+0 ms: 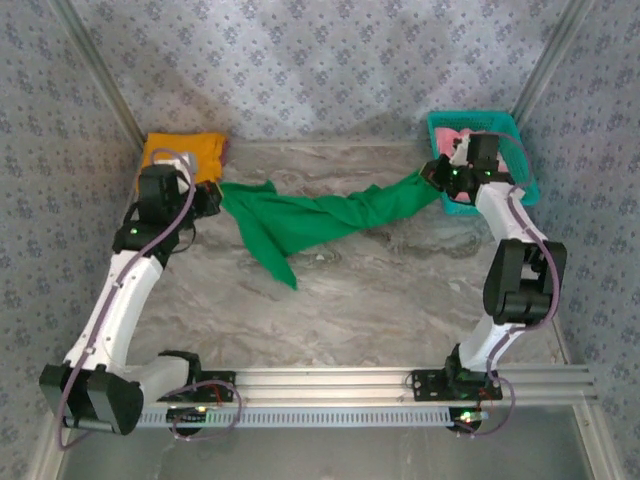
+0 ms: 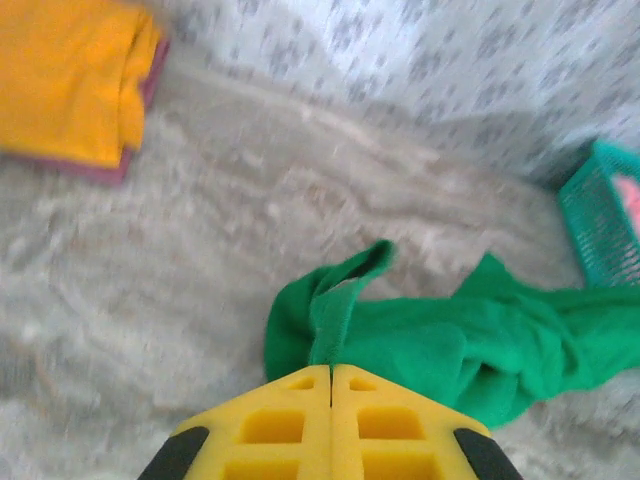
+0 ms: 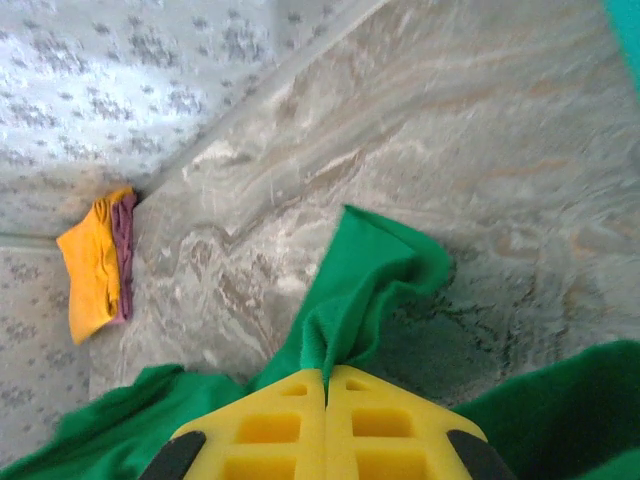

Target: Fold and stack the t-shirts

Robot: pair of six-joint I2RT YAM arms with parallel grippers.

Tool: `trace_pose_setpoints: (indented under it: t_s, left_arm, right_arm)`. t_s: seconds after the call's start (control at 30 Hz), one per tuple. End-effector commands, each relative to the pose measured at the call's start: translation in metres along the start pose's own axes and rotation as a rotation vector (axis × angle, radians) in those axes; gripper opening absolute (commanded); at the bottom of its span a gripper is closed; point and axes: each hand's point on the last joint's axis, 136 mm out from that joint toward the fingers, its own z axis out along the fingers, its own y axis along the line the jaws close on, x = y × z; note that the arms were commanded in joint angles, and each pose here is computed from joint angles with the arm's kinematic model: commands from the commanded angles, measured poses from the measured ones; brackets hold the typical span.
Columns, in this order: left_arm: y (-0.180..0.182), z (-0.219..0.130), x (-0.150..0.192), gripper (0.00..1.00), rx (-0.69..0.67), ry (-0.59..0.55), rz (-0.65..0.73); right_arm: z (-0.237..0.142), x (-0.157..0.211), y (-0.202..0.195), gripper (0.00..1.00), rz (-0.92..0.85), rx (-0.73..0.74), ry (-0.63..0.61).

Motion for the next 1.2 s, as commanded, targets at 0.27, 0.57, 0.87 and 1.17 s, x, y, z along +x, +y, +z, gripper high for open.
trace_pose_setpoints:
  t_s: [0.27,0.57,0.87,1.17]
  left_arm:
    - [0.064,0.013,0.047,0.03,-0.11,0.077,-0.071]
    - [0.071,0.024,0.077,0.0,-0.135,0.26,-0.098]
    - [0.073,-0.048,0.139,0.0,-0.155,0.243,-0.288]
    - [0.082,-0.041,0.169,0.79,-0.216,0.367,-0.358]
  right_arm:
    - [-0.002,0.022,-0.016,0.0,0.034,0.069,0.044]
    - [-0.007,0.036,-0.001,0.0,-0.029,0.077,0.098]
    - [-0.064,0.149,-0.052,0.0,0.032,0.214,0.176]
    - [-0.079,0.186,-0.093,0.52,0.029,0.371,0.231]
